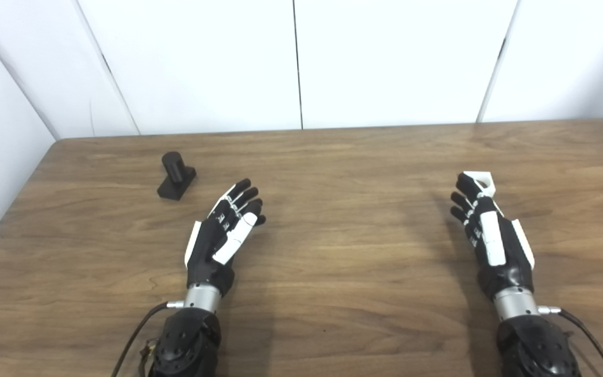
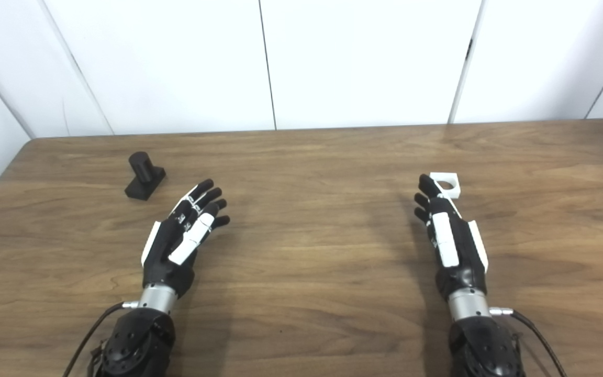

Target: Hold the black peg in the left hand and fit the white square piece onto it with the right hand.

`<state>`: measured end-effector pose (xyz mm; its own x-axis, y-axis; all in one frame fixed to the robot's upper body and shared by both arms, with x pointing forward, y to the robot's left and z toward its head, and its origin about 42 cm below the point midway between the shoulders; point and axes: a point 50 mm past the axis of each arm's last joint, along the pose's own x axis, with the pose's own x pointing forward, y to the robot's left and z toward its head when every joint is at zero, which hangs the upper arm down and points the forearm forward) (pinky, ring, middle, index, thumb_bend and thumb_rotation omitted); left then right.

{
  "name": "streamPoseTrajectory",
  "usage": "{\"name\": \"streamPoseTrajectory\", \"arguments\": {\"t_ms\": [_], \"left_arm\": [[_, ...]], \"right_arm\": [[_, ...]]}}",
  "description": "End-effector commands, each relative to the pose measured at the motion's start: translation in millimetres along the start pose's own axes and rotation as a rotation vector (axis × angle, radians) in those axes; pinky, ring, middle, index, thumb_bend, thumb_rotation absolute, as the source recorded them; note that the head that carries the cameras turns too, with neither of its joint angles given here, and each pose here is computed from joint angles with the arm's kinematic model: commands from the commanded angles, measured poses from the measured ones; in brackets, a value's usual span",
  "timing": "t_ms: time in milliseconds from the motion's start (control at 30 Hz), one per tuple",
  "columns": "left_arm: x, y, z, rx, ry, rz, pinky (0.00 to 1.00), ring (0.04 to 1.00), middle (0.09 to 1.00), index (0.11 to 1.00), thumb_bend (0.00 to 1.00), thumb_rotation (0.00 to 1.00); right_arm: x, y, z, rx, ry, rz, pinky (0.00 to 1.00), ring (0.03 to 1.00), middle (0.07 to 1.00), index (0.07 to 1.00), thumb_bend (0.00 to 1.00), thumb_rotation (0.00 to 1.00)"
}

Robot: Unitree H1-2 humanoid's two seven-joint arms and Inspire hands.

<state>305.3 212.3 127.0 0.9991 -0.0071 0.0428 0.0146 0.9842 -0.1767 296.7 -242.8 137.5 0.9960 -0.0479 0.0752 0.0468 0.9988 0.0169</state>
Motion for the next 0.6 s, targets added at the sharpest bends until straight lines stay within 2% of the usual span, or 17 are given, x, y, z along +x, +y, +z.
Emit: {"name": "streamPoseTrajectory", "arguments": {"t_ms": [0,267,400,567], "left_arm": [[9,-4,18,0.014,-0.09,-0.027,0.73,0.828,0.854,0.842,0.56,0.4],[8,-6,19,0.018,-0.088,-0.025,0.73,0.822,0.848,0.835,0.54,0.38],[6,-15,12,0.028,-0.091,-0.023,0.72,0.816,0.847,0.823,0.48,0.36],[6,-23,4,0.011,-0.078,-0.011,0.71,0.816,0.833,0.814,0.53,0.34]], "right_arm": [[10,5,20,0.009,-0.111,0.008,0.9,0.912,0.926,0.887,0.73,0.9],[8,4,21,0.022,-0.111,0.009,0.9,0.907,0.927,0.886,0.72,0.9],[5,-3,19,0.039,-0.103,0.005,0.94,0.932,0.944,0.905,0.72,0.9],[3,-18,12,0.037,-0.095,0.014,0.91,0.914,0.929,0.901,0.73,0.91]]}}
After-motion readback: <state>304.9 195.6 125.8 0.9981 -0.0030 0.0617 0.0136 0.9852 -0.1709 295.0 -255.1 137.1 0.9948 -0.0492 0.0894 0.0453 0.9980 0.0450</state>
